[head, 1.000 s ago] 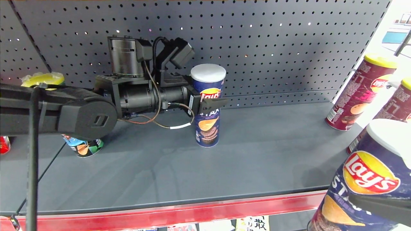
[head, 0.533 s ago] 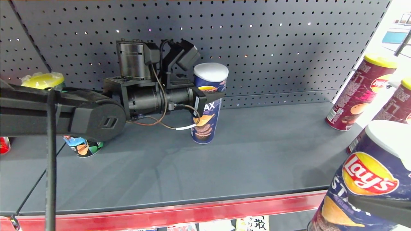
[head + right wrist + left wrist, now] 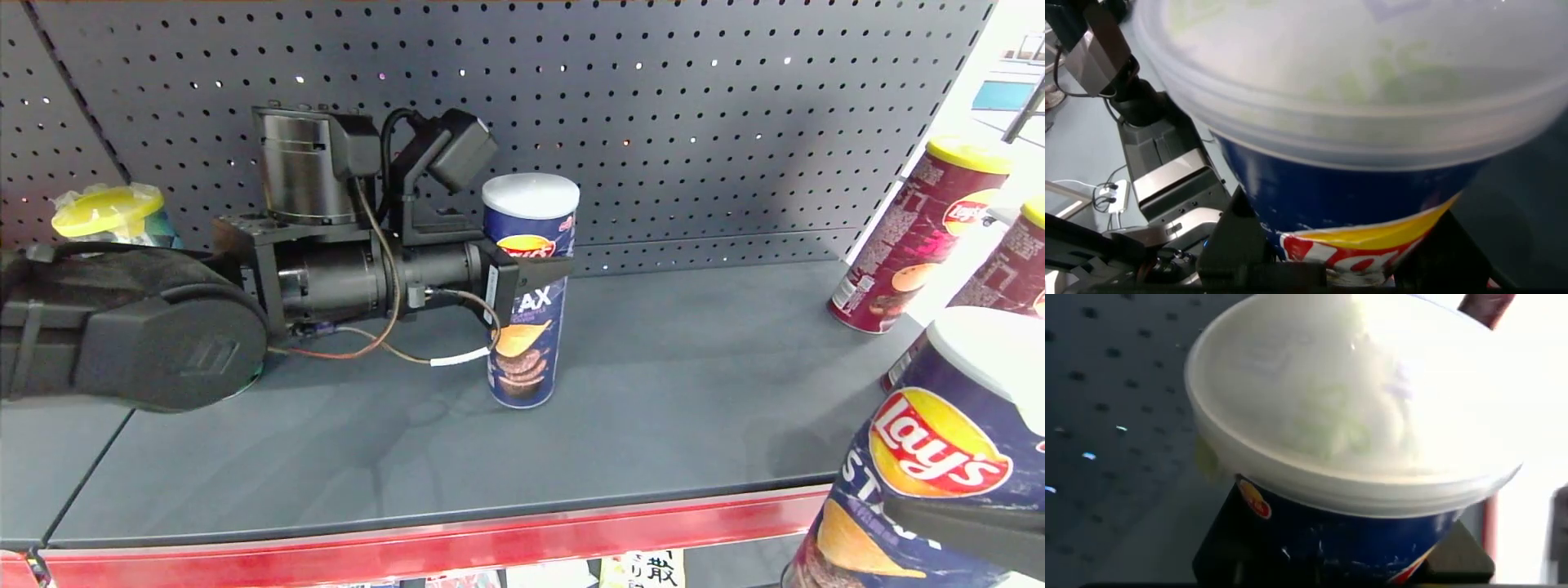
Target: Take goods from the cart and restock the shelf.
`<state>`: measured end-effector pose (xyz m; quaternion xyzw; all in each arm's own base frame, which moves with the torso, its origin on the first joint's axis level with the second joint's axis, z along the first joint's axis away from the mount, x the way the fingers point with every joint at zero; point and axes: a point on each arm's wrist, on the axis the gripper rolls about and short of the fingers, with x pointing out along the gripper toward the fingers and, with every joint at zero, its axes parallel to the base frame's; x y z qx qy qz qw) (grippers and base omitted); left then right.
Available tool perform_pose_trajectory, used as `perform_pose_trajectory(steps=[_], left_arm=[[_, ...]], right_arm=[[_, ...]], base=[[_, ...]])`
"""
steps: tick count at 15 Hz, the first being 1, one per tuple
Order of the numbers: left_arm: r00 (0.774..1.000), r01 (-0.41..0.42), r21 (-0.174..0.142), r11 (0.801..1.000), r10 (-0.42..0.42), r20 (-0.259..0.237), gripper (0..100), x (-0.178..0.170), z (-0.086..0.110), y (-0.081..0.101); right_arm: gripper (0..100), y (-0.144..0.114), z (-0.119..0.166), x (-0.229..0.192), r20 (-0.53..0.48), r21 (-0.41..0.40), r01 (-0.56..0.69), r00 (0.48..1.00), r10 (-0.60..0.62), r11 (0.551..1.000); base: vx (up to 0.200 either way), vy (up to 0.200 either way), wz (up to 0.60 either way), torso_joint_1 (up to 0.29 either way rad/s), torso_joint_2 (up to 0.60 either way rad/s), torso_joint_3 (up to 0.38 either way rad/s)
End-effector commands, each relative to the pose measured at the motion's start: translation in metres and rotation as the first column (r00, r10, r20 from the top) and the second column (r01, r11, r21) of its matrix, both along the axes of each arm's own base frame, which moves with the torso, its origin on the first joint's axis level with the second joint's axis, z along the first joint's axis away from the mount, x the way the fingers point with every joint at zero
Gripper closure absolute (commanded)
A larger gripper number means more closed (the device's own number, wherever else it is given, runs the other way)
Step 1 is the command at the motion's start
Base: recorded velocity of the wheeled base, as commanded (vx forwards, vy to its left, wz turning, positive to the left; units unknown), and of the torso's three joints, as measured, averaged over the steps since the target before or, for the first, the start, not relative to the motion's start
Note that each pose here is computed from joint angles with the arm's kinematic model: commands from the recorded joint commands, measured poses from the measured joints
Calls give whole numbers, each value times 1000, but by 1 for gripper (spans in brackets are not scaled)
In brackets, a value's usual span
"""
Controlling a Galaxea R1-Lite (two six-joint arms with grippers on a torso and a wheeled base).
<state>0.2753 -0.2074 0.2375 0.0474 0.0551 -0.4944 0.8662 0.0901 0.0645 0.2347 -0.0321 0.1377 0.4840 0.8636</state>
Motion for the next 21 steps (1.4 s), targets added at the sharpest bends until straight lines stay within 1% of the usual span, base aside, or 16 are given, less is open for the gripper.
perform_pose_trajectory(steps=[1, 2, 4, 7, 8, 9, 14, 17, 21], left_arm=[[1000, 23, -31, 999, -23, -6, 100, -29, 11, 4], [999, 28, -31, 999, -29, -14, 100, -36, 8, 5], [1000, 29, -39, 999, -29, -1, 100, -42, 2, 6], [999, 35, -48, 998, -35, 9, 100, -54, -17, 1], [999, 35, -48, 998, -35, 8, 100, -56, -17, 1], [999, 34, -58, 998, -33, 4, 100, -63, -14, -3], [1000, 16, -52, 998, -16, 8, 100, -71, -15, -10], [1000, 27, -50, 998, -26, 9, 100, -76, -16, -14], [1000, 13, -35, 999, -13, -4, 100, -84, -21, -6]], right_arm=[[100, 1, -1, 1, -7, -4, -2, 1000, 2, 1000], [100, 1, -1, 1, -5, -2, -3, 1000, 3, 1000], [100, 1, -1, 1, -7, -4, -3, 1000, 3, 1000], [100, 1, -1, 1, -8, -3, -6, 1000, 6, 1000], [100, 1, -1, 1, -8, -3, -6, 1000, 6, 1000], [100, 1, -1, 1, -6, -2, -6, 1000, 6, 1000], [100, 1, 0, 1, -4, -1, -6, 1000, 6, 1000], [100, 1, -1, 1, -6, -2, -6, 1000, 6, 1000], [100, 1, -1, 1, -5, -2, -6, 1000, 6, 1000]], base=[[0, 0, 0, 0, 0, 0], [0, 0, 0, 0, 0, 0], [0, 0, 0, 0, 0, 0], [0, 0, 0, 0, 0, 0], [0, 0, 0, 0, 0, 0], [0, 0, 0, 0, 0, 0], [0, 0, 0, 0, 0, 0], [0, 0, 0, 0, 0, 0], [0, 0, 0, 0, 0, 0]])
